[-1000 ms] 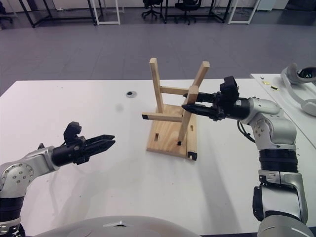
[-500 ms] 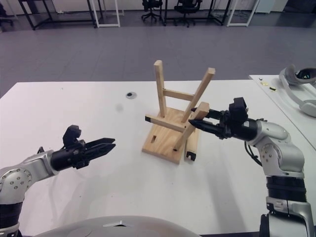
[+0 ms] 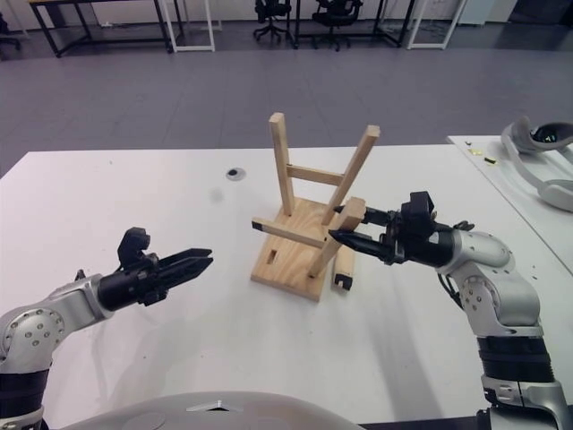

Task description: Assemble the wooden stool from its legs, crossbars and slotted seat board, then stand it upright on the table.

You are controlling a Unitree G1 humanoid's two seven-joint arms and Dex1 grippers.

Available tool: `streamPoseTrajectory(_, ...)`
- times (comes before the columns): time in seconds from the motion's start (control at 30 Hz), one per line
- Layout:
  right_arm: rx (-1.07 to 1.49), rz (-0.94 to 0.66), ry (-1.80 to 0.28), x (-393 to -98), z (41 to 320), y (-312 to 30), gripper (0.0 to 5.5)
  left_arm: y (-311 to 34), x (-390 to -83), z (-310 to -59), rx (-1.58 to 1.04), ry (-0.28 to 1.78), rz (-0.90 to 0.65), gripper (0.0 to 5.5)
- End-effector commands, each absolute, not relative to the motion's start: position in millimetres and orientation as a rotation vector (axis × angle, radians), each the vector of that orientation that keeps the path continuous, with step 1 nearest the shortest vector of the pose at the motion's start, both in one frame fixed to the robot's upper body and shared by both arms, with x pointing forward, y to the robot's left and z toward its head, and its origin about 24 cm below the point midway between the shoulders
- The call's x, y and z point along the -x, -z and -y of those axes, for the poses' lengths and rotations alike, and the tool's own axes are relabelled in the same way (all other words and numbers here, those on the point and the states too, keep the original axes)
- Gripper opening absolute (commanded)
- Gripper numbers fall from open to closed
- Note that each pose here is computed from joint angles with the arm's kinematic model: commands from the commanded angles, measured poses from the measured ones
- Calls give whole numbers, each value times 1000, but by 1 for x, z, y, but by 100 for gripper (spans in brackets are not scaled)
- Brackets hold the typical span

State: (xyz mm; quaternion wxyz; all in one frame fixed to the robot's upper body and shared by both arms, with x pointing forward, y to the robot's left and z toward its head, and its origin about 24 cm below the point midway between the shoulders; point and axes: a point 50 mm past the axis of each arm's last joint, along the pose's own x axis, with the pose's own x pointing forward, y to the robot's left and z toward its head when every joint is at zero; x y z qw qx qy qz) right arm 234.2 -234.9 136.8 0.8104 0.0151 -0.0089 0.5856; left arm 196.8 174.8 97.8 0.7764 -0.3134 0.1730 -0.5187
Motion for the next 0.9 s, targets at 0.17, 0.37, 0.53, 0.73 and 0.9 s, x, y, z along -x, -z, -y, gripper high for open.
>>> streamPoseTrajectory(0.17, -94, -563, -1129, -207, 239, -43, 204, -97, -198, -172, 677, 1067, -342, 304)
streamPoseTrajectory(0.37, -194, -589, -1081, -215, 240, -47, 204, -97, -198, -171, 675, 1056, -336, 304)
streamPoseTrajectory(0.53, -161, -594, -1062, -218, 243, -47, 260, -96, -198, -171, 679, 1053, -332, 304)
streamPoseTrajectory(0.73, -134, -598, -1052, -224, 248, -50, 370, -95, -197, -169, 689, 1047, -324, 304)
streamPoseTrajectory(0.9, -122, -527, -1011, -231, 257, -60, 464, -93, -196, -168, 693, 1045, -325, 304)
